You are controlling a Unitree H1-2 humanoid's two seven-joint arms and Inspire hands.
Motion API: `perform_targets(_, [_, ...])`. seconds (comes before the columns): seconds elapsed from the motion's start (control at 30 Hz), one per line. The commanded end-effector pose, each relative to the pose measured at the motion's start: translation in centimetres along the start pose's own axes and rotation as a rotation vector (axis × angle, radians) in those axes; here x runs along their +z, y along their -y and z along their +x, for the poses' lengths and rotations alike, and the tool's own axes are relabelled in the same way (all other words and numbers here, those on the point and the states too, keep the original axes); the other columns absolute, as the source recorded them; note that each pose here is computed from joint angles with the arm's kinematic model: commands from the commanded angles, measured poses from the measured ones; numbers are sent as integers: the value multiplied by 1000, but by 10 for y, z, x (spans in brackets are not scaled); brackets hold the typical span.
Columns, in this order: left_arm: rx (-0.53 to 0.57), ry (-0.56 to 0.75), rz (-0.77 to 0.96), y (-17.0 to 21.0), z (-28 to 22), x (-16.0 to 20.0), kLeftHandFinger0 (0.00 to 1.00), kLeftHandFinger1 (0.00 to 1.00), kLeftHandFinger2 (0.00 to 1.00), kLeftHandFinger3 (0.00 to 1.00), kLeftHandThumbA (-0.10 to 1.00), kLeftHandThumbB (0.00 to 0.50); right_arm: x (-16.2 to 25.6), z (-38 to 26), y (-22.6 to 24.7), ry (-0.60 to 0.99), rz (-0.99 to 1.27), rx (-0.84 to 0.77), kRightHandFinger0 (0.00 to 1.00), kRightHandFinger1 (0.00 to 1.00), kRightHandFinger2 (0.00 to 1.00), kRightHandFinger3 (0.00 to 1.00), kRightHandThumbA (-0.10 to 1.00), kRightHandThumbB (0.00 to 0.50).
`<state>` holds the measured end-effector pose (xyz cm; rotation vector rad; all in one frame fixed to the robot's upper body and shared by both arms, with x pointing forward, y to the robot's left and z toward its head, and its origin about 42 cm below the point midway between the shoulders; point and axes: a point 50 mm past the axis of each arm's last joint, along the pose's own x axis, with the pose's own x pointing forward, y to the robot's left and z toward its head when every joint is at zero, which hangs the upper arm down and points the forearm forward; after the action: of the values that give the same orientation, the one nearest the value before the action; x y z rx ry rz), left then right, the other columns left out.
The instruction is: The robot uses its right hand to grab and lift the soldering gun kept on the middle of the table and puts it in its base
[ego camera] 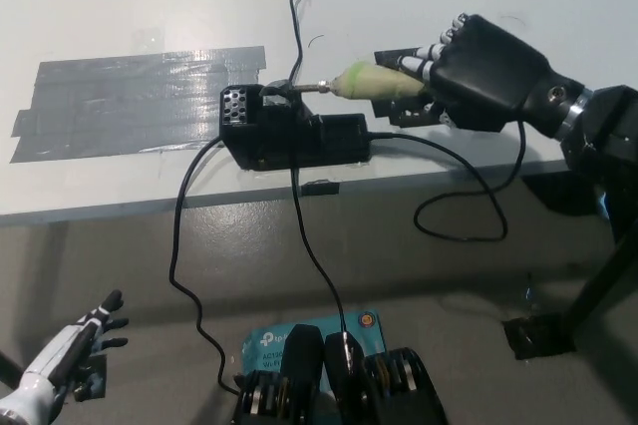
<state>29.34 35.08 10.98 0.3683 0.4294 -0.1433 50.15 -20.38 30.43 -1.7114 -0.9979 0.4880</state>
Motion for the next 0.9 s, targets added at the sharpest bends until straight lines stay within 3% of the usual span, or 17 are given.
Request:
perform_targets(0.0, [5,39,35,-4,-2,14,824,878,935,986,995,0,-21,15,37,4,-46,-83,0,0,0,317,-100,277])
perform_targets(0.13, [4,41,27,-3,-1,16,824,861,907,956,1000,0,-21,18,39,11,-65,-79,0,0,2,298,-100,300])
perform_targets(0.23, [2,41,34,-2,-1,16,827,870,913,954,1000,13,-21,18,40,23,-101,-58,0,0,68,323,-100,338])
perform_targets(0.27, [1,39,34,-2,-1,16,825,871,916,966,1000,13,-21,18,39,26,-106,-63,0,0,72,316,-100,340])
perform_targets(0.33, [-2,43,45,-2,-1,16,825,896,948,992,1000,13,-22,19,39,8,-109,-28,0,0,88,348,-100,296])
perform_targets(0.43, [-3,41,41,-1,-1,17,830,901,949,993,1000,0,-23,19,42,4,-116,-35,0,0,133,332,-100,318])
perform_targets(0.47, [-1,40,38,-1,0,17,834,898,941,979,1000,2,-25,20,43,-3,-110,-47,0,0,191,272,-100,332])
perform_targets(0.57, [-2,45,42,-1,0,17,823,885,930,979,1000,0,-27,20,48,-15,-81,-35,0,0,136,267,-100,303])
perform_targets(0.6, [1,37,41,-1,0,17,823,884,928,976,1000,0,-27,19,48,-10,-92,-47,0,0,26,265,-100,294])
perform_targets(0.7, [-1,42,45,0,0,18,829,890,934,975,1000,10,-27,19,48,-12,-95,-22,0,0,15,287,-100,262])
perform_targets(0.77, [-2,46,35,1,0,18,823,882,923,951,1000,0,-27,19,43,-24,-109,-3,0,0,10,388,-77,260])
perform_targets(0.8, [-5,49,42,1,1,17,825,888,928,963,1000,22,-27,20,41,-16,-114,-2,0,0,49,400,-97,269])
perform_targets(0.87, [-7,51,44,2,0,17,820,884,926,963,1000,18,-27,20,38,-13,-122,5,0,0,46,412,-100,286])
